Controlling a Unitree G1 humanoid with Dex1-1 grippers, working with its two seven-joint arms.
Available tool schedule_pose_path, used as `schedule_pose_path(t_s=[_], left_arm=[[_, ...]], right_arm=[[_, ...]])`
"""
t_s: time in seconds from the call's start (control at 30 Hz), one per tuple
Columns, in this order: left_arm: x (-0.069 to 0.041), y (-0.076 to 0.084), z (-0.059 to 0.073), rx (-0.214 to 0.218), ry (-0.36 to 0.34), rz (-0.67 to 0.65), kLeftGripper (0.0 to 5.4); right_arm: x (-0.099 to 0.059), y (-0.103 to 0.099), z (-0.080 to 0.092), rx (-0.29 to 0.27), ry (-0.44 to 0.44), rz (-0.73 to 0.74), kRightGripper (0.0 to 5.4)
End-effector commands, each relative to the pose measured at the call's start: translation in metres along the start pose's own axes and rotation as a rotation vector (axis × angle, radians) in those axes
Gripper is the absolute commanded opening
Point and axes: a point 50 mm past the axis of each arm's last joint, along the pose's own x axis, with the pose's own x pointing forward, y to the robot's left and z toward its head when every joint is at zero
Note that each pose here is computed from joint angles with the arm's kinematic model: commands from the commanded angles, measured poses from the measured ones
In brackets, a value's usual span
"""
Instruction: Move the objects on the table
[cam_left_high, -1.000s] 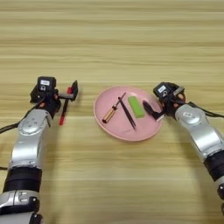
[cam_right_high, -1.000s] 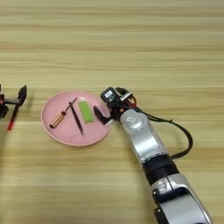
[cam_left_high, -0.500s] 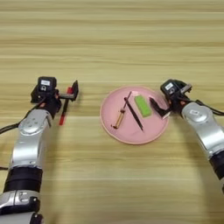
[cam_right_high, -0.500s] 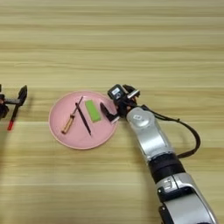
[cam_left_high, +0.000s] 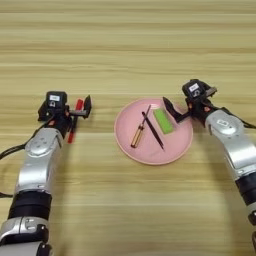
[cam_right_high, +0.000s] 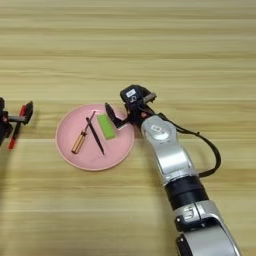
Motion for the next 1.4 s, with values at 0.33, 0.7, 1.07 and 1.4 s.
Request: schedule_pose_path(t_s=[0.33,0.7,1.07,1.4], left_arm=[[0.002,-0.006,0.004,0.0,-0.014,-0.003,5.37],[0.001,-0.009,0.006,-0.002,-0.018,0.003,5.37],[0.001,-0.012,0.005,-0.004,-0.017,0.016,5.37],[0.001,-0.013,0.005,-0.006,-0.017,0.017,5.37]], right_arm=[[-0.028,0.023,0.008,-0.027,0.05,0.177,5.4],[-0.055,0.03,0.007,0.182,0.185,0.284,5.4],[-0.071,0.041,0.009,0.249,0.243,0.415,5.4],[-0.072,0.046,0.006,0.298,0.295,0.467,5.4]])
